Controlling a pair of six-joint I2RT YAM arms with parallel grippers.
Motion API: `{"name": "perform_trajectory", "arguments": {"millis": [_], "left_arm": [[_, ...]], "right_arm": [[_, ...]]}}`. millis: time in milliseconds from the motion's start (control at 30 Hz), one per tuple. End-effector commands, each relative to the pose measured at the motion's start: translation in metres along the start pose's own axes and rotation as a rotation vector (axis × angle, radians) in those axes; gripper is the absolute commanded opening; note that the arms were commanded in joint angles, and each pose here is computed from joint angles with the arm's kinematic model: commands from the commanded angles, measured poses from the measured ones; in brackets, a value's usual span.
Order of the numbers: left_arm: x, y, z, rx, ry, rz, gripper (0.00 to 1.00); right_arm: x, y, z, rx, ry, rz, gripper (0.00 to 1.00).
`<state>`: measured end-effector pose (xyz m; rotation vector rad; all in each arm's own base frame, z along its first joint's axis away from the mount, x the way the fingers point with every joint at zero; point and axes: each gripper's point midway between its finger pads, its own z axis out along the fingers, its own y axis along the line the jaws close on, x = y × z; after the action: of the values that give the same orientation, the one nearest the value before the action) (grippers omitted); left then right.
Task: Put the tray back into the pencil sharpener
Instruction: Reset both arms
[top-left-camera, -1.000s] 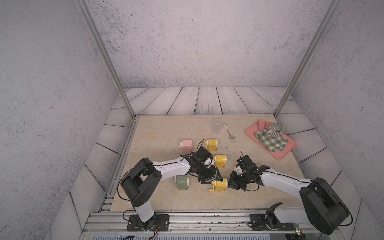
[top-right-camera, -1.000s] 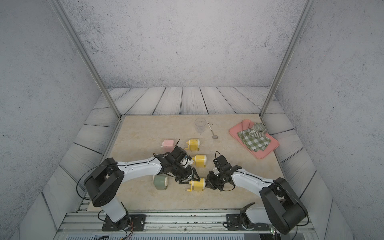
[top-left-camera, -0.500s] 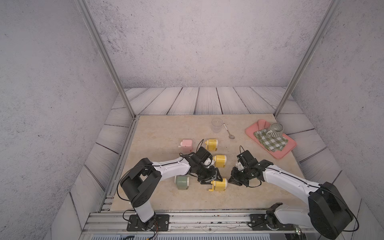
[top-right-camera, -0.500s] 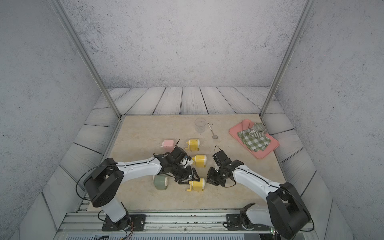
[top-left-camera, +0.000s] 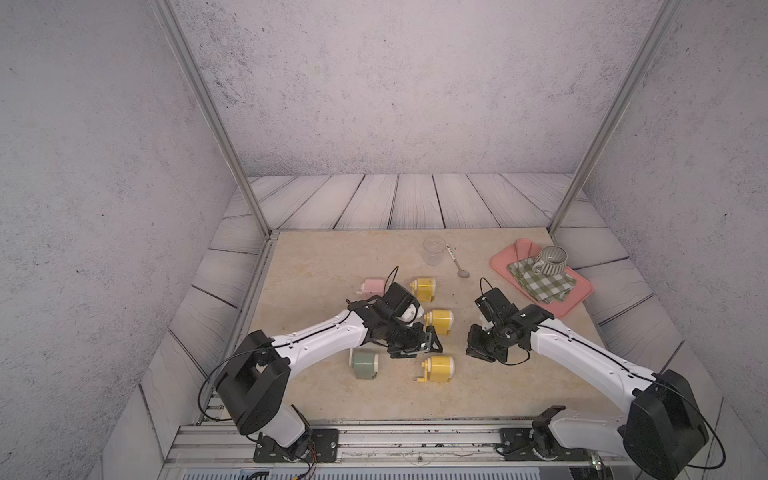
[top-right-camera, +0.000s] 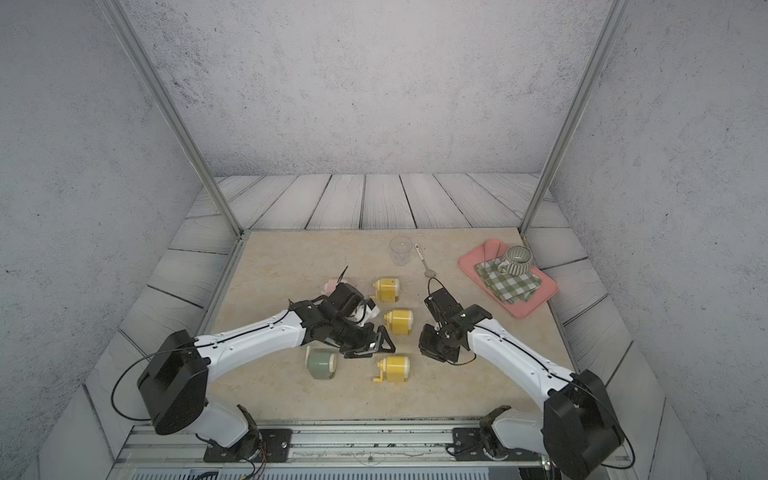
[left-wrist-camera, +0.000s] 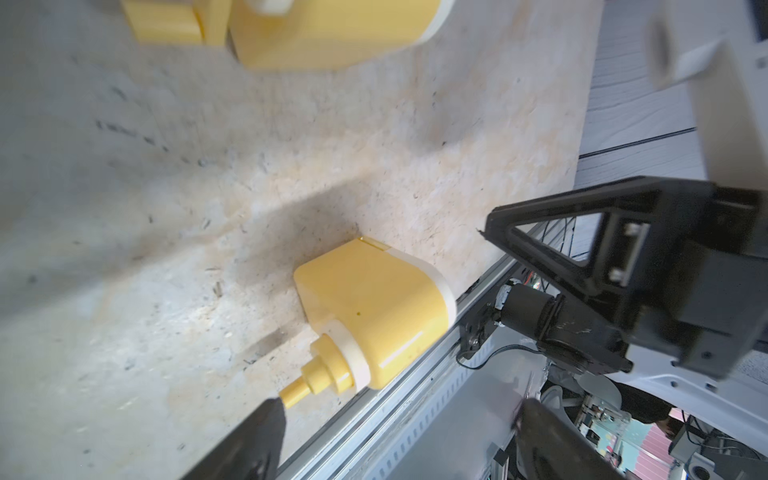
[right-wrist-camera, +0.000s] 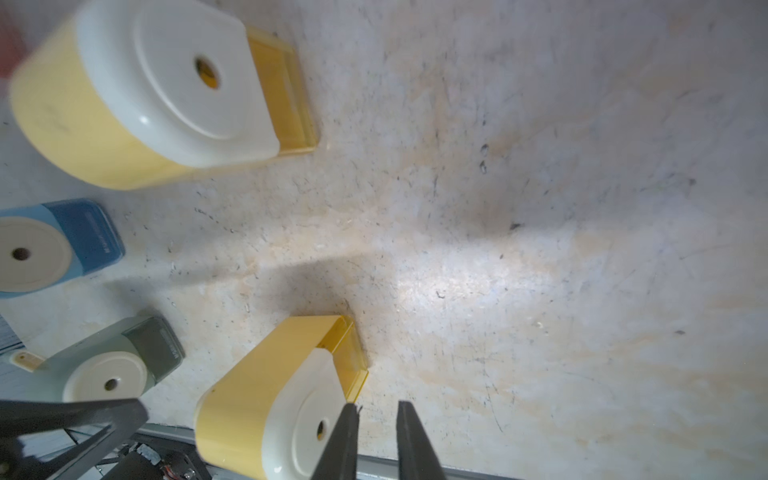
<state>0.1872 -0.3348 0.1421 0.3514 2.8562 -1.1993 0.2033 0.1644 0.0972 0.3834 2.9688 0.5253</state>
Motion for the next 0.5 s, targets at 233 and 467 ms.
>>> {"name": "perform_trajectory", "arguments": {"millis": [233, 467], "left_arm": [[-0.041, 0.001, -0.139, -0.108, -0.385, 0.160, 0.97], [-0.046, 0.054, -0.188, -0.370, -0.525, 0.141, 0.98]], "right_arm": [[-0.049, 0.006, -0.069, 0.059, -0.321, -0.108, 0.42], [-0.086, 0.002, -0.126, 0.045, -0.709, -0.184, 0.97]]}}
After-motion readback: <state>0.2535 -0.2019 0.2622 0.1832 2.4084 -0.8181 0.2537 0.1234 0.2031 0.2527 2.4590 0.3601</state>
